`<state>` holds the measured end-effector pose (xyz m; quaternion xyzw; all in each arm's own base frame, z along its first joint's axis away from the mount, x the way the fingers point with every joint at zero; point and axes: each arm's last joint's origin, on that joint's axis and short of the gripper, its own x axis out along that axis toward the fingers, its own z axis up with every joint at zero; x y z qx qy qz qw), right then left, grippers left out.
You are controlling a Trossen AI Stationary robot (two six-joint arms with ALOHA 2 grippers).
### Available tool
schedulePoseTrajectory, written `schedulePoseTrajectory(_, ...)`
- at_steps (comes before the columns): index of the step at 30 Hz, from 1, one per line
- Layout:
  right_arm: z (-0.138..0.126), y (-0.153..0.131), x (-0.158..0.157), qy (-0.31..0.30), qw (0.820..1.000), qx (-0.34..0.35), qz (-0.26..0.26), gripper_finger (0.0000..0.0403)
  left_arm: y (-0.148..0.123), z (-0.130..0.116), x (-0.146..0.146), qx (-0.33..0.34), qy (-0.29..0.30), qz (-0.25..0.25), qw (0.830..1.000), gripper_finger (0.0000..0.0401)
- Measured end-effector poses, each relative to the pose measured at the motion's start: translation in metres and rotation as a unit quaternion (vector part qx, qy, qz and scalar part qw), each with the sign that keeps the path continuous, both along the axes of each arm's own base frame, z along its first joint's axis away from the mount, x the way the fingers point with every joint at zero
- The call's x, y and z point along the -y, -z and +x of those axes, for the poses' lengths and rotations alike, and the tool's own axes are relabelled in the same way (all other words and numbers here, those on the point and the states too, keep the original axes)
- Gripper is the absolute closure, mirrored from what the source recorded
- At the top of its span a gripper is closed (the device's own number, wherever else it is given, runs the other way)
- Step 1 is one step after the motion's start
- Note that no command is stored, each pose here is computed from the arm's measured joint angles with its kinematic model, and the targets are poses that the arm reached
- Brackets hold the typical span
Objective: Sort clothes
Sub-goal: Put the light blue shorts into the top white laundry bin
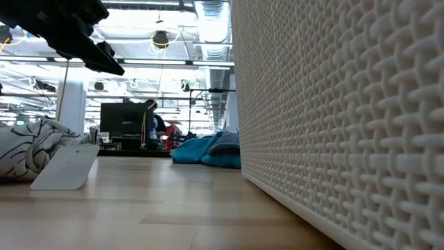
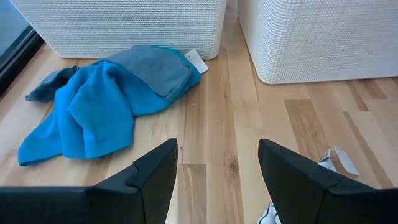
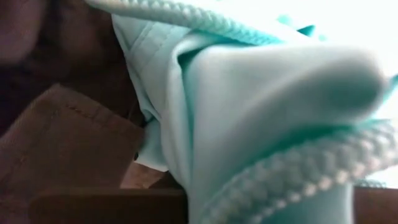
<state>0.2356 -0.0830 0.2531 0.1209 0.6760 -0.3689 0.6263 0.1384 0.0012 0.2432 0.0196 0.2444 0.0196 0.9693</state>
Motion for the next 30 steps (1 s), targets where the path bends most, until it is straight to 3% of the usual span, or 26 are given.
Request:
schedulePoseTrajectory(8, 0.001, -0.007, -0.005, -0.018, 1.0, 0.006, 0.0, 0.0267, 0.0, 0.0, 0.0, 0.0, -0.001, 0.0, 1.0, 0.0181)
schedulePoseTrajectory(17, 0.013, -0.047, -0.025, -0.055, 0.995, 0.085, -0.025, 0.0169, 0.002, 0.005, -0.001, -0.005, -0.008, 0.016, 1.0, 0.0181)
schedulePoseTrajectory(23, 0.022, -0.074, -0.041, -0.084, 0.986, 0.137, -0.035, 0.0123, 0.004, 0.021, -0.002, 0.001, -0.007, 0.049, 0.999, 0.0181)
schedulePoseTrajectory(30, 0.028, -0.099, -0.061, -0.12, 0.974, 0.188, -0.04, 0.0111, 0.016, 0.048, -0.011, -0.017, -0.052, 0.126, 0.991, 0.0181)
